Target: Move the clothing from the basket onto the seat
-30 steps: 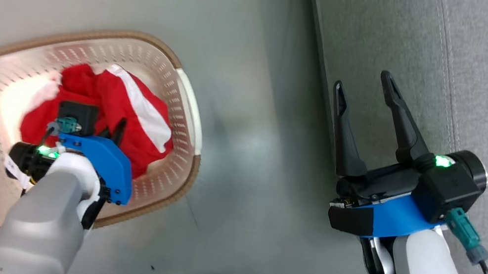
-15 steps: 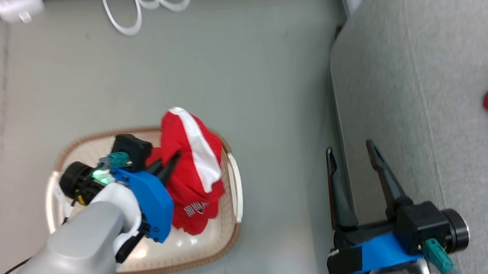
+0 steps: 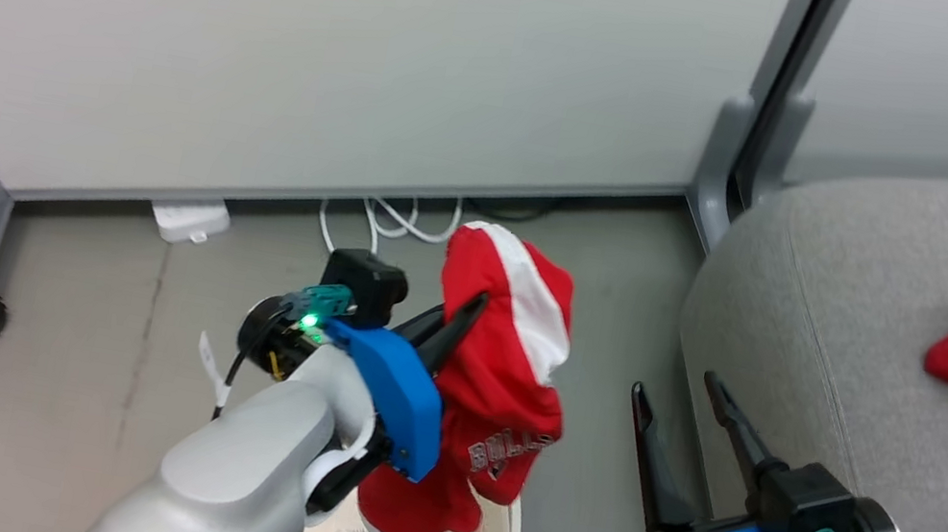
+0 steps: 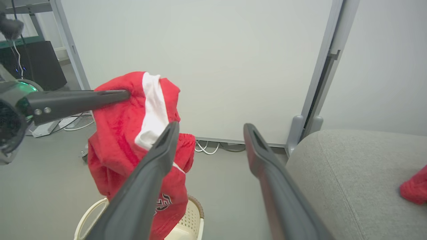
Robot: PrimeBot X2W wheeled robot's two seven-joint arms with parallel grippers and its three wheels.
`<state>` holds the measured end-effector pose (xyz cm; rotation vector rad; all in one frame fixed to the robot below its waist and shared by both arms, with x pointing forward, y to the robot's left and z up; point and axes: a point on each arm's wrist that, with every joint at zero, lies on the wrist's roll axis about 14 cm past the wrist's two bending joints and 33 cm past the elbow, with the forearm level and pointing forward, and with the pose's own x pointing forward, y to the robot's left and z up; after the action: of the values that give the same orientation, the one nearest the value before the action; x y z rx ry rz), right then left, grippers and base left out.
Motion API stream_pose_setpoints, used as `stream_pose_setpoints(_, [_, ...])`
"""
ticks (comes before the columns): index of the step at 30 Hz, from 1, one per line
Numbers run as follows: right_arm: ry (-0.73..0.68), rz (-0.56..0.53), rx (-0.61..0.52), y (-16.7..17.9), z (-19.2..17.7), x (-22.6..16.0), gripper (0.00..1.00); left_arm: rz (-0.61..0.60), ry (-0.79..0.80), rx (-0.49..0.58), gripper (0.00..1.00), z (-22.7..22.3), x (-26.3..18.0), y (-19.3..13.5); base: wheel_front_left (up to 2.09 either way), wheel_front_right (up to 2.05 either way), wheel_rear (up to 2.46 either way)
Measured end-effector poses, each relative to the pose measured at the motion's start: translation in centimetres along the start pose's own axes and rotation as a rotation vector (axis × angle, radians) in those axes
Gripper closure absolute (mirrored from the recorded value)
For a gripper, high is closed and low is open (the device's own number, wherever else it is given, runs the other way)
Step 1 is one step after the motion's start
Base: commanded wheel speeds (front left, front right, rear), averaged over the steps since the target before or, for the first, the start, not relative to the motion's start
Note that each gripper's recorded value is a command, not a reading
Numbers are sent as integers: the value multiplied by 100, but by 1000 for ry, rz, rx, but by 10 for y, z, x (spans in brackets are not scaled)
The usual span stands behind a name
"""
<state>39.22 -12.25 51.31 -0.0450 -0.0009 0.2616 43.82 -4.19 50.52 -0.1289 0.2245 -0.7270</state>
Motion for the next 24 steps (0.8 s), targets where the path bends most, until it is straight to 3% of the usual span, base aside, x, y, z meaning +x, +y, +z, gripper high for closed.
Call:
stream_pose_setpoints(12, [-23,78,1,29,13,-5,0,-53,-125,97,100,70,-8,-33,0,0,0])
stream_pose_setpoints(24, [12,117,10,38,6,-3,0,-41,-100,68,100,57,-6,-28,0,0,0])
